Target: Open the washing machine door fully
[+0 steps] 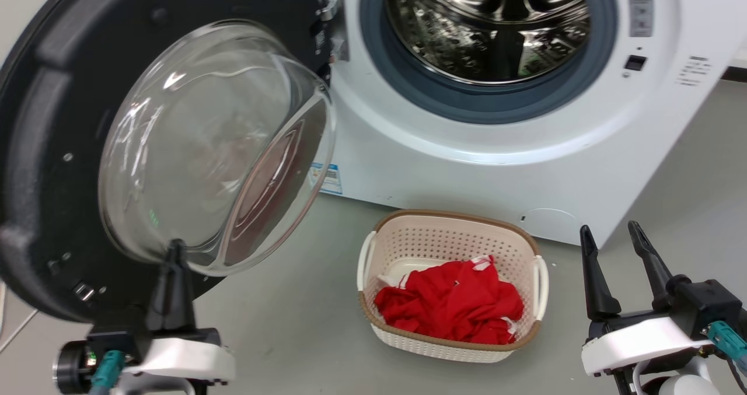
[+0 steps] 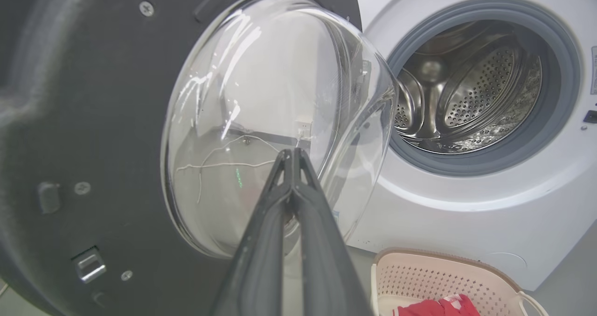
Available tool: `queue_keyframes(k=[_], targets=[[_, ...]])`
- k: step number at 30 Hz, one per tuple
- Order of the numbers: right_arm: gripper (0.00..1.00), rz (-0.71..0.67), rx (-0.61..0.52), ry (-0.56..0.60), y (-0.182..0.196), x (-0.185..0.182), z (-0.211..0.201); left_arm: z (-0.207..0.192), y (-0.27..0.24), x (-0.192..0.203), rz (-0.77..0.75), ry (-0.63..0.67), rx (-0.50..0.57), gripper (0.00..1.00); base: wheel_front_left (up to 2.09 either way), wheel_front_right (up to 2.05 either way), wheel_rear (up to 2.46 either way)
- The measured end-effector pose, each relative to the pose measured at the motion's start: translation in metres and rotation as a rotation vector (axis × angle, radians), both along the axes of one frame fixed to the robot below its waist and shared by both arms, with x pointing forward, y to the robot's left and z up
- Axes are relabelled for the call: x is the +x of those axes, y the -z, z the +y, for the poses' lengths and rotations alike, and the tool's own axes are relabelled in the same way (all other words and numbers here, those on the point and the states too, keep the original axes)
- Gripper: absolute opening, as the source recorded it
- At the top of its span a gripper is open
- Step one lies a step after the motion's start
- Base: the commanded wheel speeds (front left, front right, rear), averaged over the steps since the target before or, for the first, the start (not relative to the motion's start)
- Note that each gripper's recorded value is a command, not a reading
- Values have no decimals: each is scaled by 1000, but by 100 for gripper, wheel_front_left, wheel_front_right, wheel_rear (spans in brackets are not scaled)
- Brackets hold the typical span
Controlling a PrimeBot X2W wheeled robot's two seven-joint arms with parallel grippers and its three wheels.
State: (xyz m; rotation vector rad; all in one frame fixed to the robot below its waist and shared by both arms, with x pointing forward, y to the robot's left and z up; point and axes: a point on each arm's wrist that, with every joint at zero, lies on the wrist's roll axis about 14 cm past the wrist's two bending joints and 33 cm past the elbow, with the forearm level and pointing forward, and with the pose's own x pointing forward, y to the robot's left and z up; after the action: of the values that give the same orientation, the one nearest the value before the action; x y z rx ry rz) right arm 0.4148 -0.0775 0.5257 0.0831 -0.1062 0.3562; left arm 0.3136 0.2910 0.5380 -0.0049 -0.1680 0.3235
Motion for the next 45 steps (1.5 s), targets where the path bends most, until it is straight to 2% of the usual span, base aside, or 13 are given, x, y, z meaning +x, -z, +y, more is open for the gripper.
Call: queue_keyframes(k=[1, 2, 3, 10, 19, 26, 45], targets=[[100, -4, -2, 10, -1, -1, -4, -9, 4, 4, 8, 30, -11, 20, 0, 0, 0], [100, -8, -3, 21, -3, -3, -8, -17, 7, 8, 14, 54, -21, 48, 0, 0, 0], [100, -12, -7, 31, -4, -4, -12, -27, 10, 13, 19, 85, -29, 100, 0, 0, 0], [100, -47, -18, 113, -15, -15, -41, -80, 7, 47, 13, 263, -14, 100, 0, 0, 0], [100, -45, -35, 209, -14, -35, -75, -117, -9, 72, -29, 360, 27, 100, 0, 0, 0], [100, -16, -30, 229, -4, -49, -82, -123, -5, 70, -16, 363, 40, 100, 0, 0, 0], [100, -6, -26, 222, 0, -47, -80, -119, 1, 67, -2, 350, 36, 100, 0, 0, 0]])
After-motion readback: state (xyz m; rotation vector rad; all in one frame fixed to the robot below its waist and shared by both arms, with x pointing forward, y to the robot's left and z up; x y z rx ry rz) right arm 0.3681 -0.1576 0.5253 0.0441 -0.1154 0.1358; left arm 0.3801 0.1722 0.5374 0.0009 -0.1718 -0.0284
